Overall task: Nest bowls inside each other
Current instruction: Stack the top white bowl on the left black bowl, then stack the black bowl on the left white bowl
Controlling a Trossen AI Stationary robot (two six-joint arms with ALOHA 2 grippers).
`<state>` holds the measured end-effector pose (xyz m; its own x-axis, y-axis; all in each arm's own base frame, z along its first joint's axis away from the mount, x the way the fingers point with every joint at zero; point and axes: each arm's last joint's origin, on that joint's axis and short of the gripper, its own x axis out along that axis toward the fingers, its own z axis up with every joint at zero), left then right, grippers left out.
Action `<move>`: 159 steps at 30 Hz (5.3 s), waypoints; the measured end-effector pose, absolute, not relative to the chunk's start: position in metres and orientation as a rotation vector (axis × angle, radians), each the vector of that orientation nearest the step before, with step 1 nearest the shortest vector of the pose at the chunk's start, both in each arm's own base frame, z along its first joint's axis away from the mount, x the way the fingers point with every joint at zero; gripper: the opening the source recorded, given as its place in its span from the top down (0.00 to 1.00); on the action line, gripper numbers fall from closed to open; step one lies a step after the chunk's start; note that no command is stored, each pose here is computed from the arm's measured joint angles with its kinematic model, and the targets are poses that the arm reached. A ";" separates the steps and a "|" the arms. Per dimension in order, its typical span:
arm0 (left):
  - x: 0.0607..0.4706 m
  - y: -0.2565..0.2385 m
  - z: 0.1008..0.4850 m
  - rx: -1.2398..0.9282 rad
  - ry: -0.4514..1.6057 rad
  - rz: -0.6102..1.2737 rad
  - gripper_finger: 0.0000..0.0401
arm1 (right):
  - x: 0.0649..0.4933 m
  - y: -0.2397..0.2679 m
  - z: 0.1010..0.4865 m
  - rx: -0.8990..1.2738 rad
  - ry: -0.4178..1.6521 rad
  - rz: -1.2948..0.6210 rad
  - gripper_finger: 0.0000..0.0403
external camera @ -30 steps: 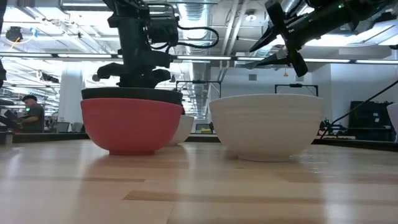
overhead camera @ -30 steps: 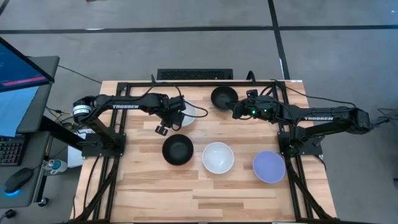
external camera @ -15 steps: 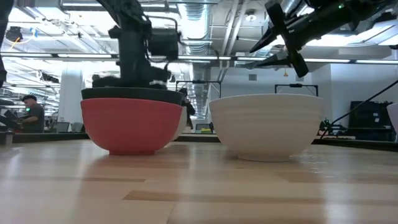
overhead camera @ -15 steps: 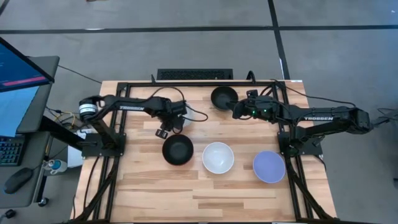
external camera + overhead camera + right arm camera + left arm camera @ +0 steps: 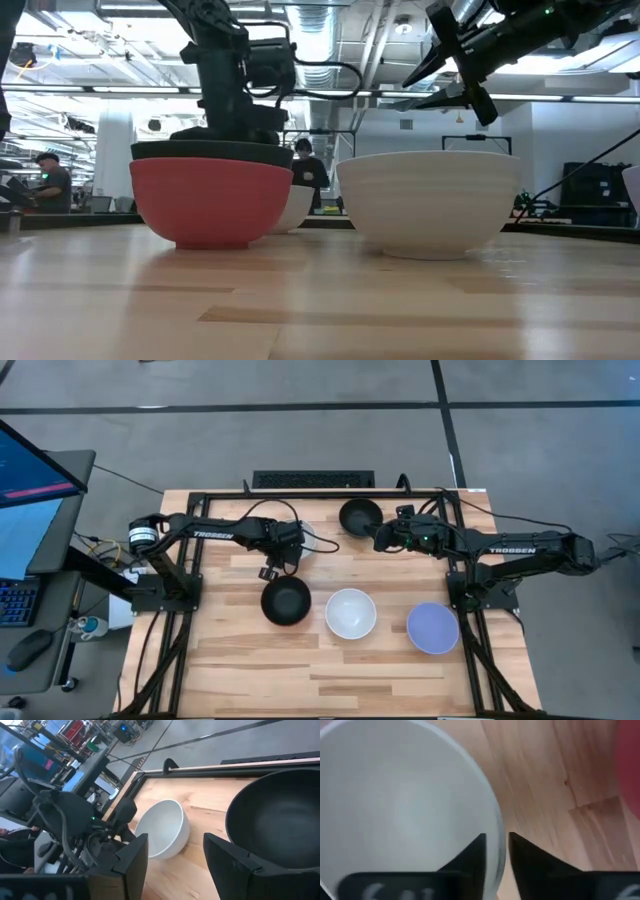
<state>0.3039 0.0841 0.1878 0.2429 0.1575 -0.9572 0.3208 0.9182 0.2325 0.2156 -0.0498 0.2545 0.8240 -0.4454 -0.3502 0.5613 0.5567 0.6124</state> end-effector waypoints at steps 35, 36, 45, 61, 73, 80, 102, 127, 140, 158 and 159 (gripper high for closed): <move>0.276 -0.006 0.346 0.127 1.166 0.101 1.00 | 0.212 -0.063 0.252 0.773 0.184 -0.616 0.47; 0.276 -0.013 0.346 0.115 1.164 0.099 1.00 | 0.212 -0.063 0.253 0.766 0.186 -0.615 0.47; 0.284 -0.056 0.308 -0.002 1.201 0.106 1.00 | 0.212 -0.061 0.252 0.767 0.222 -0.551 0.47; 0.307 -0.112 0.264 -0.083 1.261 0.123 1.00 | 0.210 -0.059 0.245 0.762 0.312 -0.534 0.47; 0.309 -0.111 0.261 -0.128 1.269 0.138 1.00 | 0.211 -0.059 0.247 0.790 0.290 -0.534 0.47; 0.312 -0.111 0.257 -0.164 1.276 0.183 1.00 | 0.211 -0.058 0.247 0.766 0.304 -0.512 0.47; 0.319 -0.115 0.270 -0.119 1.261 0.274 0.74 | 0.210 -0.061 0.246 0.767 0.310 -0.519 0.47; 0.245 -0.070 0.359 -0.022 0.976 0.478 0.69 | 0.283 -0.118 0.268 0.282 0.865 -0.537 0.61; 0.196 -0.046 0.380 0.075 0.960 0.498 0.69 | 0.339 -0.128 0.231 0.378 1.180 -0.513 0.50; 0.150 -0.014 0.357 -0.084 0.759 0.536 0.69 | 0.342 -0.146 0.226 0.444 1.186 -0.658 0.37; 0.151 -0.013 0.356 -0.089 0.761 0.535 0.69 | 0.339 -0.146 0.223 0.443 1.223 -0.656 0.37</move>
<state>0.1511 -0.0133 0.3564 0.5980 0.4293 -0.6769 -0.4924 0.8631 0.1124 0.3394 -0.1464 0.2230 0.1956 -0.2211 -0.9554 0.6740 0.7380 -0.0328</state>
